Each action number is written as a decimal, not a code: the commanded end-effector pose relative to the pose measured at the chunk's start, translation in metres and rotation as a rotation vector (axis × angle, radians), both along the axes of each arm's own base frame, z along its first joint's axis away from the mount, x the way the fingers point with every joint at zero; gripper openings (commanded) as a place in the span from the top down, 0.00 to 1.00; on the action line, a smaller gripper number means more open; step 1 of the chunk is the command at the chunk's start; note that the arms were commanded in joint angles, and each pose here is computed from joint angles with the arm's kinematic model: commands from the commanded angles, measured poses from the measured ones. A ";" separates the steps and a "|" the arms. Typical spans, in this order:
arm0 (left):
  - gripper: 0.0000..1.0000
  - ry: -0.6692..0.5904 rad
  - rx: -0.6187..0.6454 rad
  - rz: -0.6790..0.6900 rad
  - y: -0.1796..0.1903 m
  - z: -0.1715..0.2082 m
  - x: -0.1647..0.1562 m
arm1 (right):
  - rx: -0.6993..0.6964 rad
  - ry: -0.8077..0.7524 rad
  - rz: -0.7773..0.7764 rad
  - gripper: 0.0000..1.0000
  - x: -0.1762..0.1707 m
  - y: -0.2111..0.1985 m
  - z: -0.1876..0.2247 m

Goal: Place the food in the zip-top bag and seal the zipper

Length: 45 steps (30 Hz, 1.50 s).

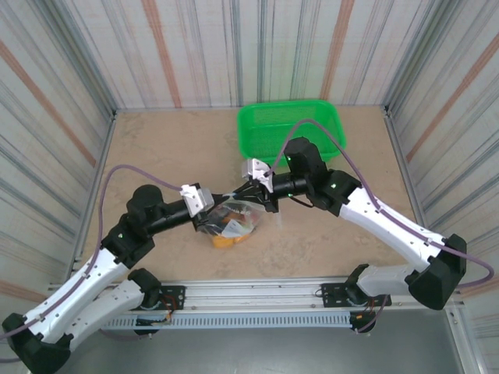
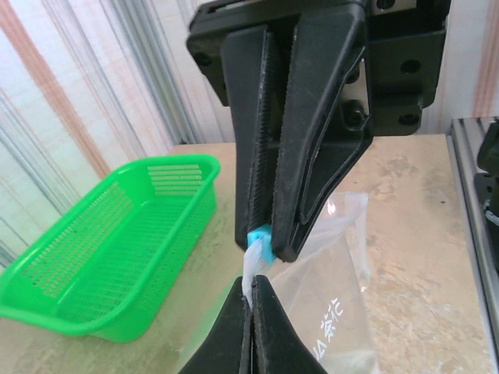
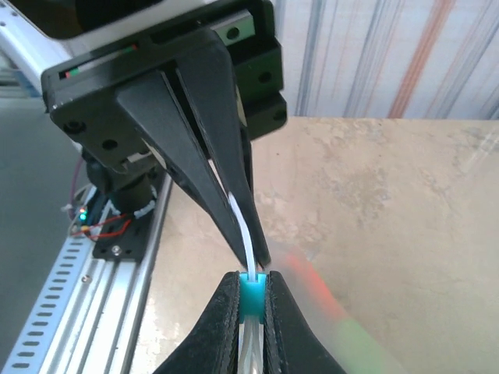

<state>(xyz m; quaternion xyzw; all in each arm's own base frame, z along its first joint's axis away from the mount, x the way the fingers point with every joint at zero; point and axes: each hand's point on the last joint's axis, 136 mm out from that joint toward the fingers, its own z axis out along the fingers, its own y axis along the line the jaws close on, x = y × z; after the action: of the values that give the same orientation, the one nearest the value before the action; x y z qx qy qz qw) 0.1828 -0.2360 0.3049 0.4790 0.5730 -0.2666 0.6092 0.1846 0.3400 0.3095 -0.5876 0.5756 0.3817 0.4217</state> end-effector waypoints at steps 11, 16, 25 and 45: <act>1.00 -0.138 -0.089 0.180 0.029 0.035 0.016 | -0.050 0.016 -0.107 1.00 0.011 -0.026 -0.006; 1.00 -0.182 -0.118 0.293 0.048 0.047 0.026 | -0.051 0.014 -0.123 1.00 0.011 -0.032 -0.007; 1.00 -0.192 -0.213 0.455 0.084 0.077 0.036 | -0.060 0.020 -0.144 1.00 0.009 -0.041 -0.010; 1.00 -0.231 -0.230 0.627 0.115 0.092 0.044 | -0.070 0.034 -0.218 1.00 0.008 -0.066 -0.021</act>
<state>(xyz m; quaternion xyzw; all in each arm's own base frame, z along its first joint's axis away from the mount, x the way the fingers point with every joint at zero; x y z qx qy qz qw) 0.2233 -0.1540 0.3531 0.3078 0.6083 -0.1248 0.7209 0.1978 0.2919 0.3059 -0.5478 0.6168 0.3322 0.4574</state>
